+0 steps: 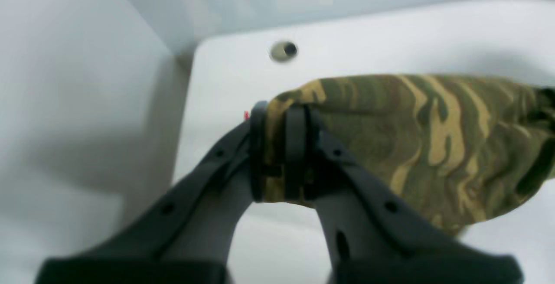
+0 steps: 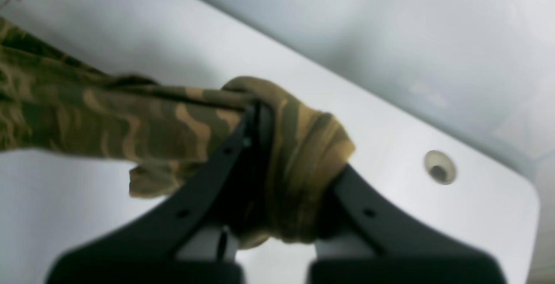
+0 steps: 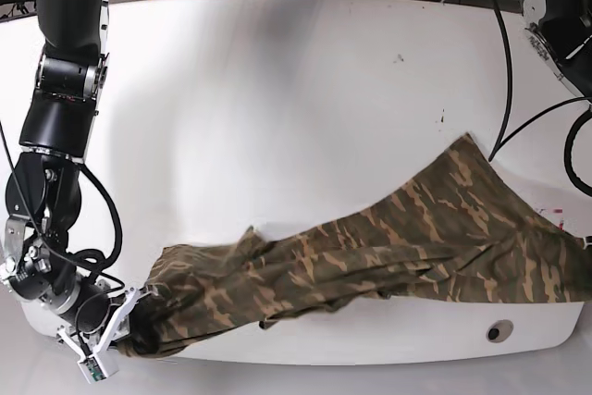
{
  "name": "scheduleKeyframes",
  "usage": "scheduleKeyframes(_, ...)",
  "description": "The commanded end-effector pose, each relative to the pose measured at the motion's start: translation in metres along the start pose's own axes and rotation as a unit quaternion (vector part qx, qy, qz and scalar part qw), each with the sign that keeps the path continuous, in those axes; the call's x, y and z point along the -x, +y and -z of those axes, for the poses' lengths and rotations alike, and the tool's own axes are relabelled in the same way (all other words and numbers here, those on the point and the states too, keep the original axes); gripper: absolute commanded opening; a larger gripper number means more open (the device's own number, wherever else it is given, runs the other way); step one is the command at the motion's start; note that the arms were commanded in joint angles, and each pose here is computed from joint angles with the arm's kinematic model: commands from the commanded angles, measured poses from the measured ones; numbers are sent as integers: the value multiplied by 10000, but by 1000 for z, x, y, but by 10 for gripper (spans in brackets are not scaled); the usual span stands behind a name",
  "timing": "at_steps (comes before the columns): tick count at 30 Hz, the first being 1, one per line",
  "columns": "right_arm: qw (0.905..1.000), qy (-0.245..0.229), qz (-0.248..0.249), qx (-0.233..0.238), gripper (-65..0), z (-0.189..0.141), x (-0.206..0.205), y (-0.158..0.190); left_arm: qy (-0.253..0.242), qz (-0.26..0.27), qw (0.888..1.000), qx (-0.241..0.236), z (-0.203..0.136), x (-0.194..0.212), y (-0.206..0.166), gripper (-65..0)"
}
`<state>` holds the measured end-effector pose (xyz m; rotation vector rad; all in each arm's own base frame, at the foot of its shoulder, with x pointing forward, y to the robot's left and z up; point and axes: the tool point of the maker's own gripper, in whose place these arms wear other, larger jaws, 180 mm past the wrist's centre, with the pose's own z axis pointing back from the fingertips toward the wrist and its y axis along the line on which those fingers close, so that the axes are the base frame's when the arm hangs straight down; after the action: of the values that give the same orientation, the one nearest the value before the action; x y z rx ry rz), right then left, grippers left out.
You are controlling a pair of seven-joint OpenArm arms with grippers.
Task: Fold the T-shirt properly
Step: 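Lift and stretch the shirt between both grippers, then lay it flat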
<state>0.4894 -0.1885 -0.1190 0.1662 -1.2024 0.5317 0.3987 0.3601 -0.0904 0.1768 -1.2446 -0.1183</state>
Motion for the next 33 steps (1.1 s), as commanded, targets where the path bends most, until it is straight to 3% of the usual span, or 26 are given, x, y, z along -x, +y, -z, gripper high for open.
scheduleKeyframes(1,9984,-462,-169,269,-650,-18,-39,-22,-400,45,9990,-175,-9,-31,17,-608)
scheduleKeyframes(9,9982,-475,-184,308,-650,-21,-40,-25,-305,-18,9994,-145,-6,-26,21,-608)
scheduleKeyframes(14,9997,-126,-68,189,-650,-17,4,-10,129,-11,9999,-44,-1,11,13,-608)
scheduleKeyframes(22,9977,419,539,55,-650,-25,97,21,1066,-136,9941,174,-3,97,-7,-608)
scheduleKeyframes(28,9868,1047,1236,-16,-650,-40,181,48,1817,-139,9830,235,-20,161,-13,-611)
scheduleKeyframes(33,9741,1461,1721,-112,-650,-56,236,77,2070,-88,9777,326,-35,202,-21,-611)
